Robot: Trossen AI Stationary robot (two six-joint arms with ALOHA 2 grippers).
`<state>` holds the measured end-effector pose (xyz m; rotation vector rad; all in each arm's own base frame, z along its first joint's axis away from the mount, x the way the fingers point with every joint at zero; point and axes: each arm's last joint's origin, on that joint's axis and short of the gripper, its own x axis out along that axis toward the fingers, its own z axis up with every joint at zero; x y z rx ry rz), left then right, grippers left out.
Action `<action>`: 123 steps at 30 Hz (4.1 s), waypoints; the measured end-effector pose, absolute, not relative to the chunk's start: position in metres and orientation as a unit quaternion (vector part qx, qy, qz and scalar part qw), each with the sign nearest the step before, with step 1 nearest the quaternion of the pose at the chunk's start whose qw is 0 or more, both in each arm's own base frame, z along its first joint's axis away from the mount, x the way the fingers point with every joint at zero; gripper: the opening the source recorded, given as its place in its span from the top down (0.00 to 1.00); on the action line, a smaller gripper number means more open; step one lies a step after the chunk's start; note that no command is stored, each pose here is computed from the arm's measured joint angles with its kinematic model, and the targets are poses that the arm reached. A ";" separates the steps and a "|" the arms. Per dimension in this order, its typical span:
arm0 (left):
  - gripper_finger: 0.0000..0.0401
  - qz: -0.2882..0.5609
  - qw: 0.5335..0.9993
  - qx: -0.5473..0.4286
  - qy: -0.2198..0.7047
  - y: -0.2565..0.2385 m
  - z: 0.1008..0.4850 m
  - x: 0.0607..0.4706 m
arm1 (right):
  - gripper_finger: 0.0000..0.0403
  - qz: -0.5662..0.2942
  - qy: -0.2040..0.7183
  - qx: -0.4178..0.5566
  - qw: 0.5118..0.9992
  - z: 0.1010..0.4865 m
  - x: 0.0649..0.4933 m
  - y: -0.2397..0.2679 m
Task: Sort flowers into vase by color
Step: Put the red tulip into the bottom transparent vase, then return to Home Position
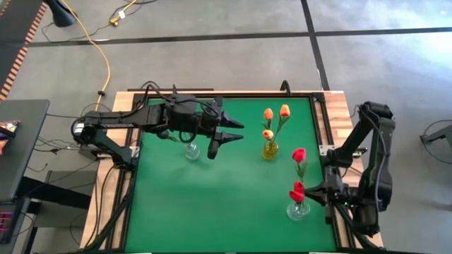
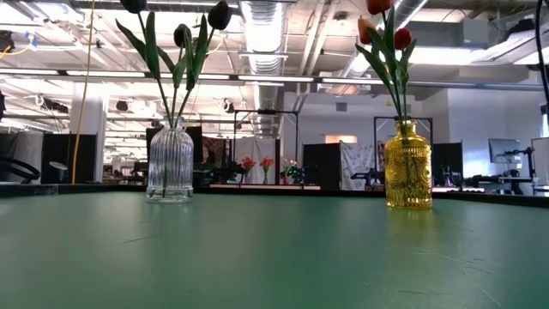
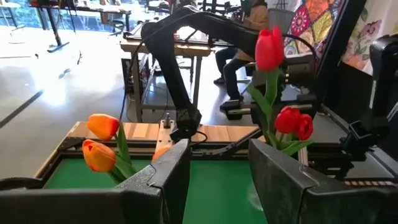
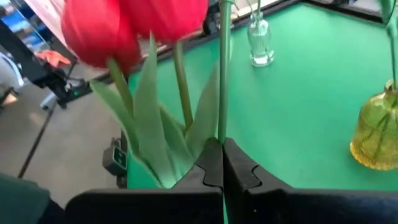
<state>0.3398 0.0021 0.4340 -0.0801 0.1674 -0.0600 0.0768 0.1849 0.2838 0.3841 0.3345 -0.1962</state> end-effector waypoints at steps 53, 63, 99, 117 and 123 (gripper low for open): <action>0.62 -0.007 0.994 -0.014 0.106 0.017 0.430 0.339 | 0.82 -0.001 0.357 0.424 0.832 0.329 0.056 0.114; 0.62 -0.003 0.994 -0.010 0.105 0.017 0.431 0.336 | 0.82 -0.074 0.341 0.405 0.845 0.328 0.049 0.058; 0.78 0.057 0.998 -0.006 -0.035 0.012 0.458 0.176 | 0.96 -0.133 0.124 0.210 0.961 0.355 0.056 0.026; 1.00 -0.069 0.990 -0.071 -0.104 -0.009 0.379 0.123 | 0.96 -0.119 0.051 0.336 0.933 0.277 0.051 0.014; 1.00 -0.111 0.988 -0.065 -0.080 -0.019 0.358 0.129 | 0.96 -0.131 0.043 0.346 0.928 0.259 0.054 0.013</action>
